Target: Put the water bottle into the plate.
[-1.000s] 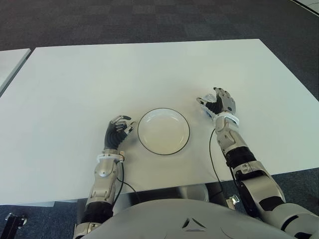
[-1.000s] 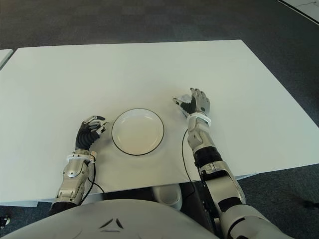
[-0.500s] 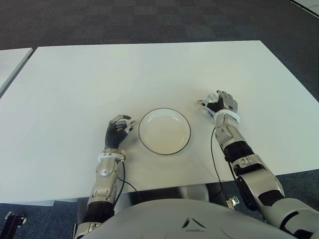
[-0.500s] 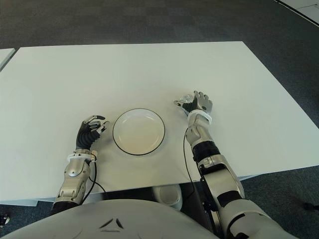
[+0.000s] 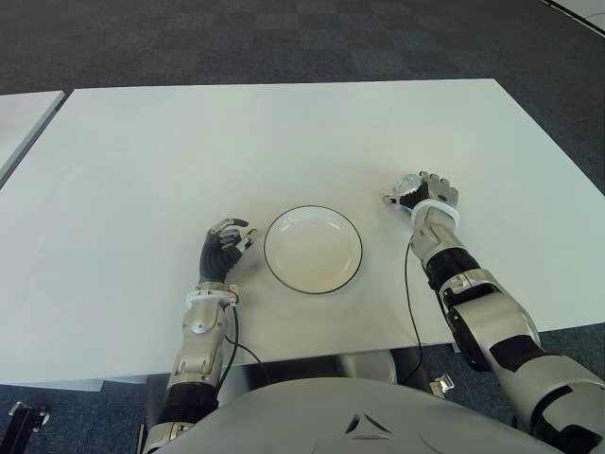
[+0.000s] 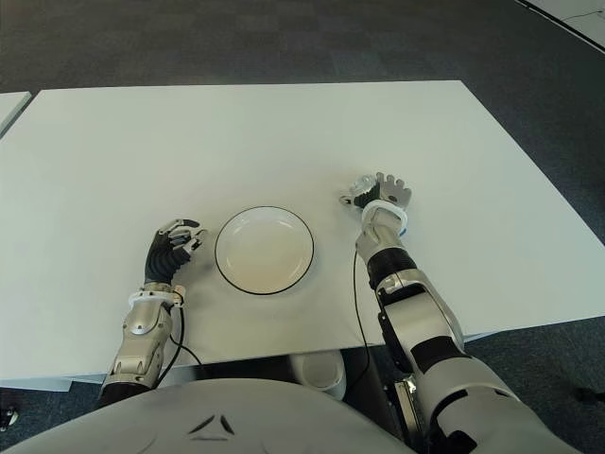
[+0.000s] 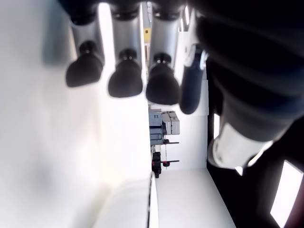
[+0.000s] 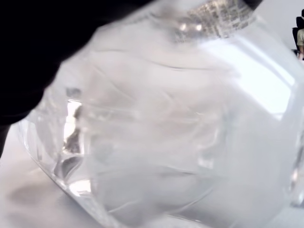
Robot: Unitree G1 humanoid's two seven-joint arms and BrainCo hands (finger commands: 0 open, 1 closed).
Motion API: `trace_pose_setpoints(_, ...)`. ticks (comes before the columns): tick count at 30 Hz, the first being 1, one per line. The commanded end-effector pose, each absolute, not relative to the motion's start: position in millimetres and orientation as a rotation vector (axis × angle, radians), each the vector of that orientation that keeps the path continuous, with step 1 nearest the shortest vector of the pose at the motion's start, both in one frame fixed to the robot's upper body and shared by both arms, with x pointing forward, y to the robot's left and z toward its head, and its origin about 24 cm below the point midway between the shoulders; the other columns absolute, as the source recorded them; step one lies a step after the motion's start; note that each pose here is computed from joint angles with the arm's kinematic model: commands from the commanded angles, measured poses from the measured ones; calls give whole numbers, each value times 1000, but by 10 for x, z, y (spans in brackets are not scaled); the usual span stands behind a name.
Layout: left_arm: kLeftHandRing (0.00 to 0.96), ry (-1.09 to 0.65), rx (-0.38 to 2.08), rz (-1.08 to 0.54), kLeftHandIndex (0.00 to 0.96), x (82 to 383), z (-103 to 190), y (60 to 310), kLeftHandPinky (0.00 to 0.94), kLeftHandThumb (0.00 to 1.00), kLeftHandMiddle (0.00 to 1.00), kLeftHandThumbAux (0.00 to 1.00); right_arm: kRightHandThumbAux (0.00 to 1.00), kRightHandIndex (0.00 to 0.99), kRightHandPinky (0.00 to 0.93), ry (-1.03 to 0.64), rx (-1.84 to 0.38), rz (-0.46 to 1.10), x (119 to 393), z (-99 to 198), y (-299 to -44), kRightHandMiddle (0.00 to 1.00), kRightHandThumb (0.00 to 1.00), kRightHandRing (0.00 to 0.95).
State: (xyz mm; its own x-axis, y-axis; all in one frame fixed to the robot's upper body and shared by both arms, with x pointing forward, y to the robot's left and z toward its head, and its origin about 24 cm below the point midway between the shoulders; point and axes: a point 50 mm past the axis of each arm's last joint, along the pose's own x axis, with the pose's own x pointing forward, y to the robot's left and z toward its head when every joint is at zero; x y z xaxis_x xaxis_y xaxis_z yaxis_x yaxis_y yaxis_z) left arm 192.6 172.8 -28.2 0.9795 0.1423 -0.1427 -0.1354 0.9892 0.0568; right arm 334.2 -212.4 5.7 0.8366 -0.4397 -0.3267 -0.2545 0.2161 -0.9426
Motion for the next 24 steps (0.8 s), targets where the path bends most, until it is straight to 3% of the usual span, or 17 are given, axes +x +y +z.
trace_pose_setpoints(1, 812, 214, 37, 166, 439, 1841, -388, 1755, 804, 697, 821, 721, 490, 0, 122, 952, -1322, 5, 2849, -535, -2239, 0, 313, 0)
trace_pose_setpoints(4, 809, 207, 36, 159, 438, 1842, -386, 1757, 799, 697, 819, 721, 501, 49, 167, 961, -1337, 11, 2856, -531, -2254, 0, 293, 6)
trace_pose_setpoints(6, 808, 206, 33, 160, 438, 1840, -385, 1761, 799, 697, 818, 721, 512, 173, 176, 958, -1344, 16, 2857, -531, -2271, 21, 299, 23)
trace_pose_setpoints(10, 808, 212, 30, 168, 439, 1837, -382, 1765, 799, 697, 817, 721, 550, 376, 230, 942, -1298, 0, 2850, -540, -2293, 191, 378, 147)
trace_pose_setpoints(13, 809, 216, 31, 176, 439, 1835, -380, 1768, 805, 697, 817, 721, 571, 455, 293, 937, -1249, -35, 2843, -545, -2300, 279, 418, 223)
trace_pose_setpoints(14, 810, 218, 31, 179, 439, 1835, -379, 1769, 806, 698, 818, 721, 574, 464, 301, 936, -1229, -51, 2839, -547, -2303, 289, 423, 232)
trace_pose_setpoints(16, 815, 222, 34, 188, 439, 1835, -376, 1770, 816, 698, 822, 721, 655, 446, 356, 934, -1199, -75, 2831, -555, -2310, 345, 584, 292)
trace_pose_setpoints(18, 822, 222, 37, 196, 439, 1836, -372, 1771, 825, 699, 827, 721, 682, 440, 379, 928, -1176, -98, 2827, -559, -2310, 372, 639, 321)
trace_pose_setpoints(24, 841, 226, 30, 209, 439, 1848, -354, 1766, 843, 700, 840, 720, 710, 436, 467, 905, -1135, -141, 2823, -568, -2309, 431, 691, 400)
